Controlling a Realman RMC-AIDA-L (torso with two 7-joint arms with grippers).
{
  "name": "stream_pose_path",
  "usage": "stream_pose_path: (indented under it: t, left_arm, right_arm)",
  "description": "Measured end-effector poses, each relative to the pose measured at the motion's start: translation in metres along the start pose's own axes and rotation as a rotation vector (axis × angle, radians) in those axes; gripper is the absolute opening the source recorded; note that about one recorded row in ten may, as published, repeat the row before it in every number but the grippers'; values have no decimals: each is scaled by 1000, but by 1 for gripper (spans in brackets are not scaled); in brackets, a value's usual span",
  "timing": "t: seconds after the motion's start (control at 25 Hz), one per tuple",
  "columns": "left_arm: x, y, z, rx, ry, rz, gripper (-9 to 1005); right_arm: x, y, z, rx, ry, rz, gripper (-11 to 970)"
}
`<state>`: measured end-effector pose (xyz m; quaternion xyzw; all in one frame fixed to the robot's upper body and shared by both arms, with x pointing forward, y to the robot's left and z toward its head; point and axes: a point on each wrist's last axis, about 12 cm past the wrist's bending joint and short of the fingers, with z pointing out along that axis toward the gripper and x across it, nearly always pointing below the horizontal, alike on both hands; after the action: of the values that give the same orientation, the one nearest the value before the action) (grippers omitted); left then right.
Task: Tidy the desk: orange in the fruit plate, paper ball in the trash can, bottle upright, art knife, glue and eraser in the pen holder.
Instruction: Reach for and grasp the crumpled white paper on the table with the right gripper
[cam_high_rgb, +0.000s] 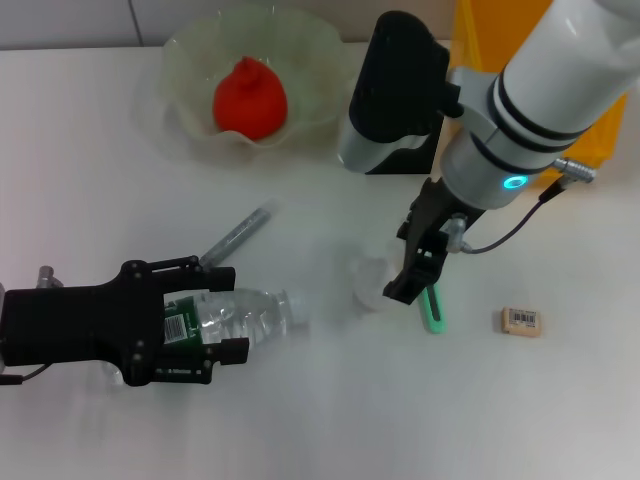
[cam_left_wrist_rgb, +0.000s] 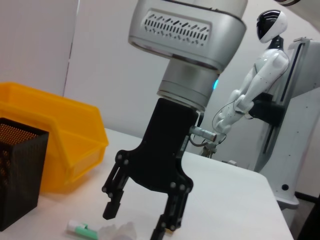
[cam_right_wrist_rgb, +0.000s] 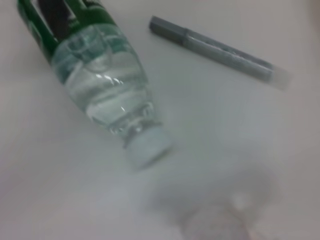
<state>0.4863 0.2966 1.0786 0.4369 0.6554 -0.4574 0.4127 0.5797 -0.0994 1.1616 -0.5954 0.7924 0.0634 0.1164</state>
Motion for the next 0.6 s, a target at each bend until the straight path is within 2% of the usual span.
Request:
stream_pose_path:
  t: [0.6]
  left_arm:
    - [3,4,6,-34,14,-3,804]
  right_arm:
    - [-7,10,23,6,-3,-22,751]
